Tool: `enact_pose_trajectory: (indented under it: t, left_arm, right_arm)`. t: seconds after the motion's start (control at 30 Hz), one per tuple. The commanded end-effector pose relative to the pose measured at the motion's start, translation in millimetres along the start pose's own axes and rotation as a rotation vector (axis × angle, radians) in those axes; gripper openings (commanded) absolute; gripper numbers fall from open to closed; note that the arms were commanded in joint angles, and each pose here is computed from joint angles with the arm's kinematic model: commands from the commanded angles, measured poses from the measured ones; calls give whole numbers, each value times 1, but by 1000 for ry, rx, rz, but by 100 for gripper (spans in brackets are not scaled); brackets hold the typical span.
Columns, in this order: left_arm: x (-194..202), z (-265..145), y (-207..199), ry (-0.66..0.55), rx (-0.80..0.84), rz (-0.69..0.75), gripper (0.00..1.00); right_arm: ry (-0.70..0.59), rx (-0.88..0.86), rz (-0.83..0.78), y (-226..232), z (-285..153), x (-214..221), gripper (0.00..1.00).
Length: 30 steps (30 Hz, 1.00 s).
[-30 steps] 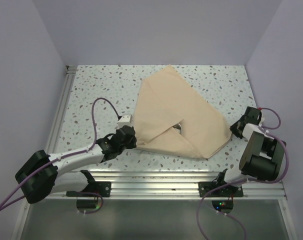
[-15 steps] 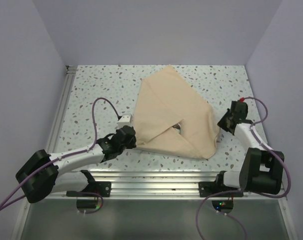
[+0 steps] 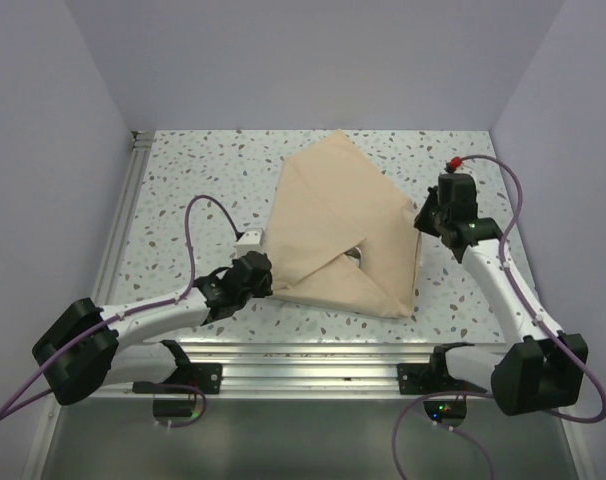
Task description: Prepare the surgical pack
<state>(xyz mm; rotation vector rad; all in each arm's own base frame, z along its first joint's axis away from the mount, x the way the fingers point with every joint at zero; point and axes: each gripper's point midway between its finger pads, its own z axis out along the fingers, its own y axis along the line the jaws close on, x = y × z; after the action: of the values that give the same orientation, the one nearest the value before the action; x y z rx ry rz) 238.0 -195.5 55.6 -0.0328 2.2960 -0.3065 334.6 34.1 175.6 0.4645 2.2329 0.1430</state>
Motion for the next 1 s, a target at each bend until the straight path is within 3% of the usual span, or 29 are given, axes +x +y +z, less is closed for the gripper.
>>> enact_pose_trajectory:
  t: [0.0,0.2,0.37,0.63,0.97]
  left_arm:
    - [-25,1,-4,-87,-14,1,15]
    - [-30,-1,-6,-102,-6,15,14]
    - [-33,-1,-6,-117,-5,43,10]
    - [-37,1,-13,-140,34,80,6]
    - [-36,0,-22,-150,100,112,3]
  right_arm:
    - [-14,-25,-47,22,-8,-10,0]
    - [-18,-121,-74,93,-3,-1,0]
    - [-41,-214,-101,177,-8,0,0]
    - [29,-370,-116,316,13,65,0]
    - [88,-491,37,351,41,112,0]
